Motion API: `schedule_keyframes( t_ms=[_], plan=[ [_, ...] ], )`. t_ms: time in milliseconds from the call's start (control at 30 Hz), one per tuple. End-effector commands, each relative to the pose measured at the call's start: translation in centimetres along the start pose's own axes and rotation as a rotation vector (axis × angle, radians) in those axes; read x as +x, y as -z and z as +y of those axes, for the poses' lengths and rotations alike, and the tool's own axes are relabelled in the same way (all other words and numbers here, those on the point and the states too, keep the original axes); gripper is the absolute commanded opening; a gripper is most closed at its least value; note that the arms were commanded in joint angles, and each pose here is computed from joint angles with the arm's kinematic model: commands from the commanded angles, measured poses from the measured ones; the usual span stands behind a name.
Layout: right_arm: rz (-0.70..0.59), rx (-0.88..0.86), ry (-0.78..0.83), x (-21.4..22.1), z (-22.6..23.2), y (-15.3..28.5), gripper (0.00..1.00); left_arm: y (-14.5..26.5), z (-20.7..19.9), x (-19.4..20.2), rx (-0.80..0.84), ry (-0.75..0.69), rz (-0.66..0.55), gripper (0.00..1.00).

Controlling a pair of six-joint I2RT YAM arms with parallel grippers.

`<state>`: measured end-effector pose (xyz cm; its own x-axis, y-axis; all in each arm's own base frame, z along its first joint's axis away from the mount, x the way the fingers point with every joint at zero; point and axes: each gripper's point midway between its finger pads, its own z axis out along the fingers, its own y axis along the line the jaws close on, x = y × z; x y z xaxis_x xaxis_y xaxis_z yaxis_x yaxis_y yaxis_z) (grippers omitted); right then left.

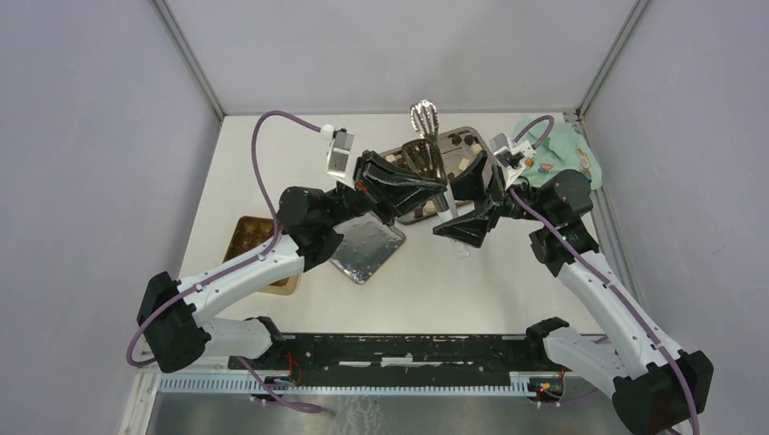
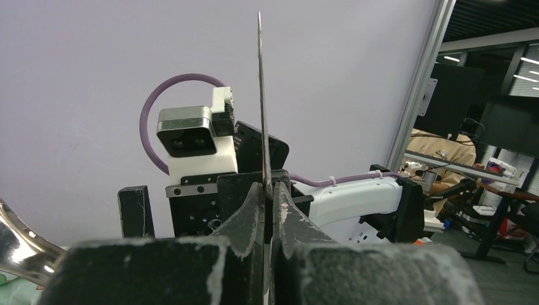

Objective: Pack the chocolate
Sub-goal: Pick up the clamp from the center of the board.

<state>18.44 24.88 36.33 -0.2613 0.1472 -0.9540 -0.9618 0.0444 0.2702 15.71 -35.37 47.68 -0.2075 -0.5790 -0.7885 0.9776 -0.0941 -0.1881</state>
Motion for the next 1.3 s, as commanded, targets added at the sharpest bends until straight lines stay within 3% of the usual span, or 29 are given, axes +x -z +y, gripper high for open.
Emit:
schedule_keyframes(
  t_ms=[0,633,900,1267],
  plan=[
    [-0.036,0.002,0.062,-0.9,0.9,0.3,0.98,-0.9,-0.7,1.1,0.011,-0.039,0.012,0.02],
    [0.012,-0.004,0.162,0.4,1.8,1.1,0.98,-0.2,-1.9,1.0,0.028,-0.076,0.008,0.02],
    [-0.011,-0.013,0.122,-0.1,2.3,1.1,0.98,0.3,-1.9,1.6,0.007,-0.062,0.009,0.02],
    [-0.026,0.017,0.054,0.4,2.0,1.2,0.75,0.0,-0.9,2.0,-0.033,-0.086,0.017,0.02]
  ],
)
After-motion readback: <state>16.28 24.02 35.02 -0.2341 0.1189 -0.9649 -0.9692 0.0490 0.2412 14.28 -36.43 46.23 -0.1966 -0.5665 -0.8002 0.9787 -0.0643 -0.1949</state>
